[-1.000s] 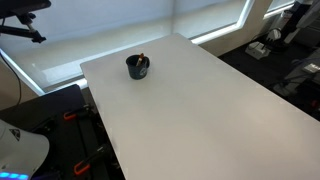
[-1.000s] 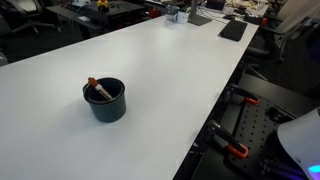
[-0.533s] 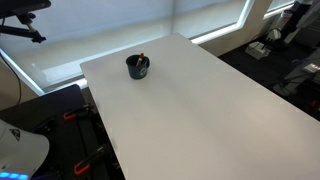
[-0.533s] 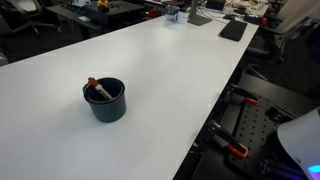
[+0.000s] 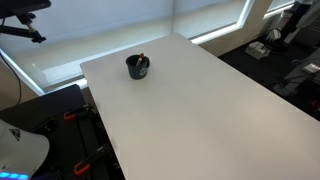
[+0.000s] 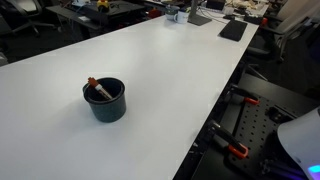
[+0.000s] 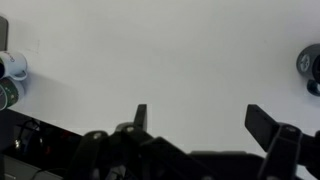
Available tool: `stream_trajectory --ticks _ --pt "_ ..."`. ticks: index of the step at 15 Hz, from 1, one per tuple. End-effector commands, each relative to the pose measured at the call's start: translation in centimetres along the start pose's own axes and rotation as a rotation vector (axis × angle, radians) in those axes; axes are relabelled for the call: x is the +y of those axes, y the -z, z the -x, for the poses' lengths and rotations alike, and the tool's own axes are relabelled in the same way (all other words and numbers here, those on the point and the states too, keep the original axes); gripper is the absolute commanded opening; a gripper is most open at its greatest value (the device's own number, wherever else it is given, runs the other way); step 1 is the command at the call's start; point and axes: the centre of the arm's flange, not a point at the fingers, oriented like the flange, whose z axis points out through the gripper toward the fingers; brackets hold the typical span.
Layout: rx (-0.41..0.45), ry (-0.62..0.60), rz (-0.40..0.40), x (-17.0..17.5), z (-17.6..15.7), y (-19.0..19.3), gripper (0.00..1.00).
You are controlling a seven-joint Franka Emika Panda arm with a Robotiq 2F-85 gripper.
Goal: Remove the orange marker from the cup and put it on the table
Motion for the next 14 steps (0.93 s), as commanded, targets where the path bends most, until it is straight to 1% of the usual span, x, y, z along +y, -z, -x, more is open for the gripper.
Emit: stream_trajectory --ticks 1,4,9,11,12,13,14 --pt "-0.045 0.031 0.001 -0.9 6.0 -1.7 1.00" --pt "-0.085 0.064 -0.006 -1.0 9.1 -2.8 1.00" --pt "-0.106 0.111 -0.044 0.1 13.1 -2.9 1.00" --pt "-0.116 0.108 -0.052 0.2 13.5 -3.1 1.00" --pt "-0.121 0.114 -0.051 0.3 13.3 -3.0 1.00" --pt "-0.107 0.090 -0.057 0.6 12.3 -3.2 1.00" --pt "-0.108 0.090 -0.058 0.6 12.4 -3.2 1.00"
